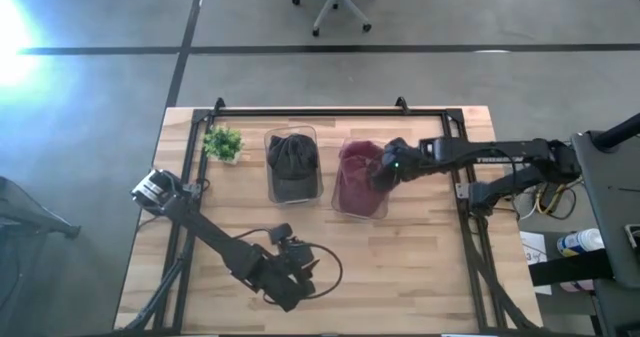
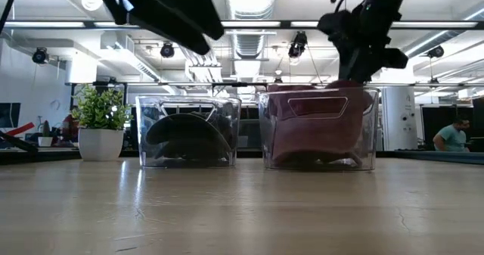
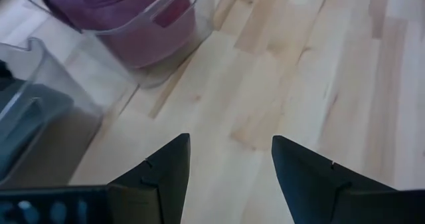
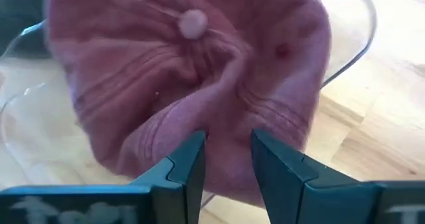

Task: Pick & Place hat
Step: Put the red cap into the right transparent bin

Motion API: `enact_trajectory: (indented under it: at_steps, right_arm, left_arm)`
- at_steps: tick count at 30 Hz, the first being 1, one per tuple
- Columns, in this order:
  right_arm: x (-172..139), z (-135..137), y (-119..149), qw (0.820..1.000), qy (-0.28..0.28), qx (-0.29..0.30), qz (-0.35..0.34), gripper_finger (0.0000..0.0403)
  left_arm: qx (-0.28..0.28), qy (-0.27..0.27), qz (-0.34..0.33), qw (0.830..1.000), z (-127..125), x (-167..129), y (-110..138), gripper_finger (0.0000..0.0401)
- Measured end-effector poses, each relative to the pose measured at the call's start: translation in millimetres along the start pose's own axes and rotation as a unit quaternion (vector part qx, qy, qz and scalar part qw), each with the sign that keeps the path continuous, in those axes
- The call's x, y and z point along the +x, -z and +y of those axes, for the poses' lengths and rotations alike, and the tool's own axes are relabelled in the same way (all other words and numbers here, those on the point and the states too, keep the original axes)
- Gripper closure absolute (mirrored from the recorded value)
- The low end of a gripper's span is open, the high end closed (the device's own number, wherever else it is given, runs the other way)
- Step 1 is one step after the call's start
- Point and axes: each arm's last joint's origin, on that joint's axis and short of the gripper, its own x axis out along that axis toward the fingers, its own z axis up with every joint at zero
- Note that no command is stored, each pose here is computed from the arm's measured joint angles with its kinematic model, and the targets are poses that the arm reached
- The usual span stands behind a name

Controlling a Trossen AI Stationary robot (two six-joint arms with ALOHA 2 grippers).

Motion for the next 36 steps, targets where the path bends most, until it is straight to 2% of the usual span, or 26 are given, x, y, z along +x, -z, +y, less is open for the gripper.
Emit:
enact_trajectory:
  at_steps: [7,12,16,28,32,36]
  right_arm:
    - [-31,6,13,0.999,0.004,0.011,-0.035,0.0287]
    - [-39,-5,25,0.998,0.055,0.021,0.010,0.0285]
    - [-28,-6,31,0.998,0.052,0.014,0.032,0.0286]
    - [7,-5,18,0.998,-0.030,0.035,-0.031,0.0287]
    - [18,-1,14,0.998,-0.047,0.031,-0.024,0.0287]
    - [37,3,14,0.999,-0.018,0.027,0.000,0.0287]
  left_arm:
    - [0.024,-0.018,-0.001,1.000,4,0,0,0.0195]
    - [0.039,-0.021,-0.003,0.999,5,1,-1,0.0195]
    - [0.048,-0.022,-0.002,0.999,5,2,-1,0.0195]
    - [0.051,-0.022,-0.002,0.998,5,2,-2,0.0195]
    - [0.050,-0.022,-0.002,0.999,5,2,-2,0.0195]
    - [0.049,-0.022,-0.003,0.999,5,2,-2,0.0195]
